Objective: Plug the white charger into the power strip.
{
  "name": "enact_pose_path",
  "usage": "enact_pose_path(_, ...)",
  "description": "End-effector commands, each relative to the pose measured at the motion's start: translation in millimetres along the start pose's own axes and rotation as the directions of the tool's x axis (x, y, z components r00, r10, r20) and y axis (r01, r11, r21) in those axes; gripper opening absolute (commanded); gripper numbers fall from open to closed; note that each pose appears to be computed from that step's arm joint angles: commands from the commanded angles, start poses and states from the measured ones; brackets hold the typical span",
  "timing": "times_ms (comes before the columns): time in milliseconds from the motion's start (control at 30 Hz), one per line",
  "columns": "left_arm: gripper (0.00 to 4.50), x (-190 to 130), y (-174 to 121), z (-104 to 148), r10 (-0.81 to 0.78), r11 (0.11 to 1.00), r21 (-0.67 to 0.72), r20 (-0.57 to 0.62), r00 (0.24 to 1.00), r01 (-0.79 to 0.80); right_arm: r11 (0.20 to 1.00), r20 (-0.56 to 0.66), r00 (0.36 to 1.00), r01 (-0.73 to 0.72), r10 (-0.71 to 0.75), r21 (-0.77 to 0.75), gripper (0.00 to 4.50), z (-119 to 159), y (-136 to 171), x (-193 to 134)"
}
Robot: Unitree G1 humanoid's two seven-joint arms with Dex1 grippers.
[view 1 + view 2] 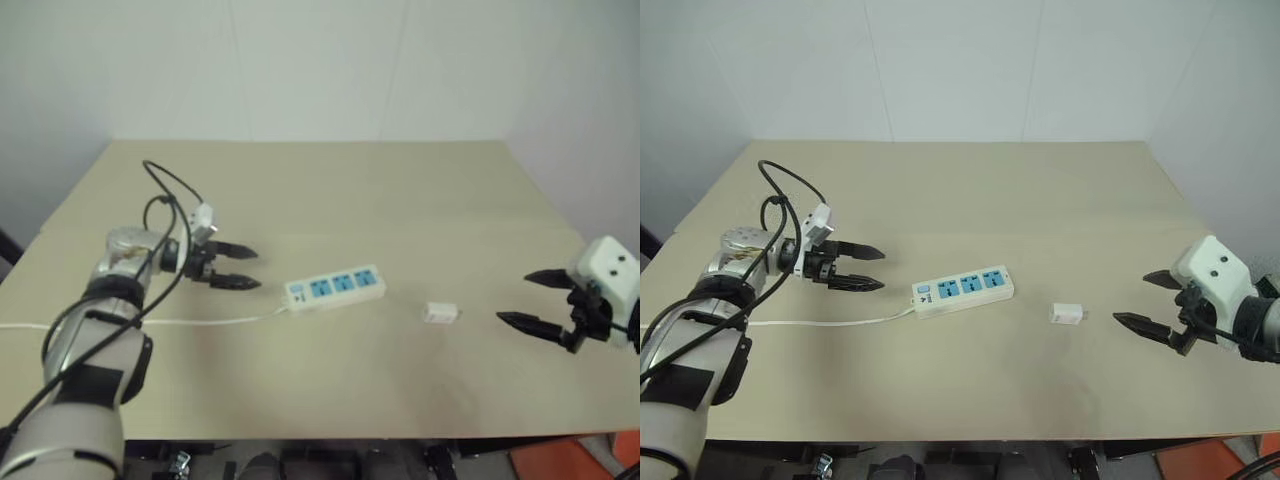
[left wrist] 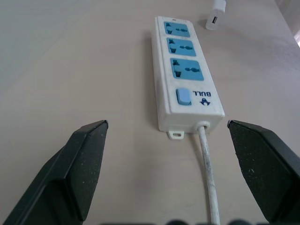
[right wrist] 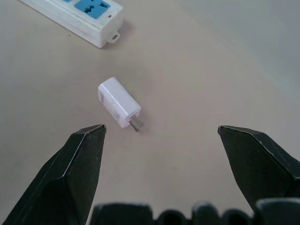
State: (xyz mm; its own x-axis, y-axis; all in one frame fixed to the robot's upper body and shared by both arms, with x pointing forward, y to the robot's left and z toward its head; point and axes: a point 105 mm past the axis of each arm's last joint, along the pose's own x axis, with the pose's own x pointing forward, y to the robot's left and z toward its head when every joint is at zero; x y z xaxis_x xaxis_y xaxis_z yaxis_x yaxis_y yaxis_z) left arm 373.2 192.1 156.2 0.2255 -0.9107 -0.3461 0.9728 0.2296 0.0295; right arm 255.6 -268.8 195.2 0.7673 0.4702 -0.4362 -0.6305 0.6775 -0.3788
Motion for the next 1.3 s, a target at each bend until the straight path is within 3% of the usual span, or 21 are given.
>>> enact_pose_path(33, 4.47, 6.4, -6.4, 0.1, -0.03, 0.998, 0.063, 0.042, 0.999, 0.027, 0.999, 0.056, 0.998, 0.033, -0.031, -0.03, 4.5, 13.2, 6.6, 1.4)
enact_pose_path(167, 4.47, 28.0, -23.8, -4.1, -0.108, 0.975, 0.203, 0.1, 0.989, 0.086, 0.998, 0.109, 0.993, 0.057, -0.056, -0.008, 4.5, 21.5, 12.8, 10.5)
enact_pose_path(433, 4.47, 51.1, -41.0, -14.2, -0.183, 0.947, 0.289, 0.117, 0.976, 0.142, 0.999, 0.123, 0.991, 0.052, -0.053, 0.008, 4.5, 25.6, 26.2, 15.1)
enact_pose_path(833, 4.47, 65.6, -26.1, 4.5, -0.101, 0.971, 0.239, 0.296, 0.95, 0.028, 0.996, 0.112, 0.991, 0.072, -0.077, 0.045, 4.5, 23.0, 38.4, 6.0)
enact_pose_path(967, 4.47, 74.0, -32.5, -11.0, -0.137, 0.974, 0.207, 0.235, 0.962, 0.088, 0.996, 0.103, 0.992, 0.073, -0.079, 0.057, 4.5, 20.2, 40.2, 6.5)
enact_pose_path(1300, 4.47, 99.0, -26.9, -24.1, 0.012, 0.987, 0.154, 0.257, 0.966, -0.053, 0.993, 0.079, 0.993, 0.086, -0.092, 0.075, 4.5, 14.4, 41.5, 1.5)
